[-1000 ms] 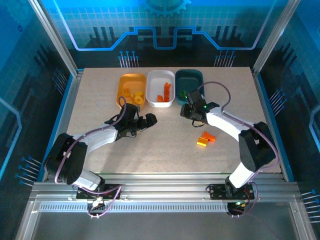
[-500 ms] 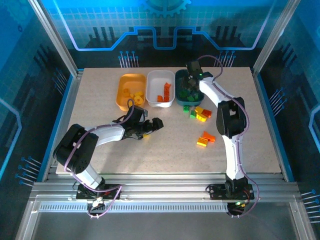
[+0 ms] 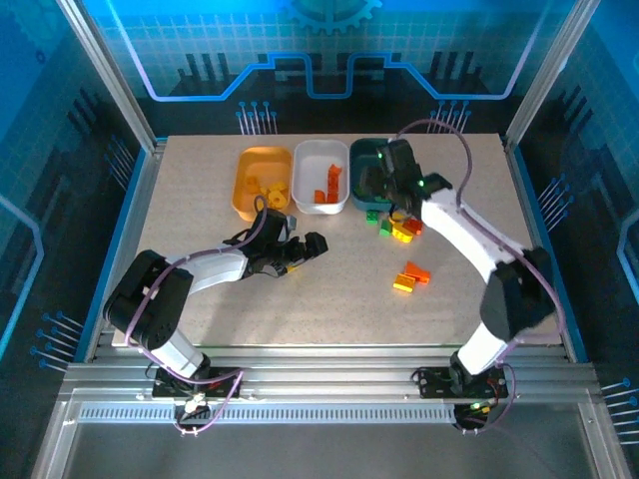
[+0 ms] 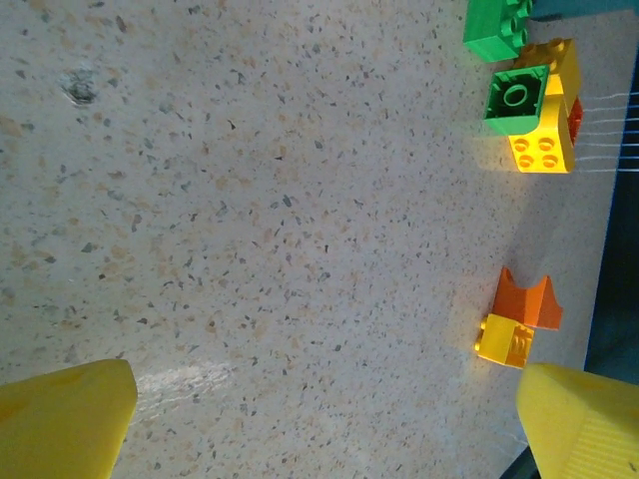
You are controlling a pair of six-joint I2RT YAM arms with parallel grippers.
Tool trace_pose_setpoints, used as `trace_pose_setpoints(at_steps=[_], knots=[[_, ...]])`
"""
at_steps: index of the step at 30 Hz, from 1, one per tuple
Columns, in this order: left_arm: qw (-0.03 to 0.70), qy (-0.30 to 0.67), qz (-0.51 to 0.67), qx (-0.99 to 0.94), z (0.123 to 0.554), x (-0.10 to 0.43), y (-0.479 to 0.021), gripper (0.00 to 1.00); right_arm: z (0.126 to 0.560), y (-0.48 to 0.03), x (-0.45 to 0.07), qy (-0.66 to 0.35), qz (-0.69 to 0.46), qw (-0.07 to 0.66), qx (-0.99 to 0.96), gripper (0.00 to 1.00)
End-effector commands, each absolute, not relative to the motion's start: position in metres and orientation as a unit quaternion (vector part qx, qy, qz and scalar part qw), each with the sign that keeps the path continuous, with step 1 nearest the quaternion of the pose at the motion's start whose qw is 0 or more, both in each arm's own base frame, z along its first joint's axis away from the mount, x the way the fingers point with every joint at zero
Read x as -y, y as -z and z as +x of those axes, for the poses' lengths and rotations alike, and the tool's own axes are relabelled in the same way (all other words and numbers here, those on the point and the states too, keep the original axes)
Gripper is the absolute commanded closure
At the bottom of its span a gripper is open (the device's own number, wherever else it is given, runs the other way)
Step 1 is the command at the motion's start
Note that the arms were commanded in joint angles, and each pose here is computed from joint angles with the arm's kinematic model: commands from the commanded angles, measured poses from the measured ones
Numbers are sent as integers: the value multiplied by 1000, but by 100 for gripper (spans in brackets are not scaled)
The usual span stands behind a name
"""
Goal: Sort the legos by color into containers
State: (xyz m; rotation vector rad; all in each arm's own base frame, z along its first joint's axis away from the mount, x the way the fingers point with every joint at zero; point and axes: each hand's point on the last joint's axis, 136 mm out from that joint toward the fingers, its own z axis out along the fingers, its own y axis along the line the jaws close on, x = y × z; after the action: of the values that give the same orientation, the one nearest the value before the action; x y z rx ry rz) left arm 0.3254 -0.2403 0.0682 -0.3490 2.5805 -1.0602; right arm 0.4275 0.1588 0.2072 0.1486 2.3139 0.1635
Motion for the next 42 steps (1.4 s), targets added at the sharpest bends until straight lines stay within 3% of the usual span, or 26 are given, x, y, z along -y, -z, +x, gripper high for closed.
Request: trace_pose_setpoints(at_steps=[1, 5, 8, 18, 27, 42], knots=[[163, 392, -93, -900, 324, 256, -76, 1, 388, -143, -136, -3, 75, 338, -938, 26], [171, 382, -87, -904, 322, 256, -74, 1, 339, -105, -109, 29, 81, 288, -954, 26], [197, 368, -97, -904, 328, 246, -77, 1, 325, -92, -91, 32, 89, 273, -957, 25], [185, 383, -107, -899, 333, 252, -81, 1, 368, -71, -85, -65, 175, 243, -952, 21], [189, 370, -106, -904, 328, 245, -82, 1, 407, -50, -81, -32, 224, 232, -946, 19], [187, 363, -102, -907, 331, 245, -78, 1, 396, -27, -59, 13, 242, 228, -943, 28]])
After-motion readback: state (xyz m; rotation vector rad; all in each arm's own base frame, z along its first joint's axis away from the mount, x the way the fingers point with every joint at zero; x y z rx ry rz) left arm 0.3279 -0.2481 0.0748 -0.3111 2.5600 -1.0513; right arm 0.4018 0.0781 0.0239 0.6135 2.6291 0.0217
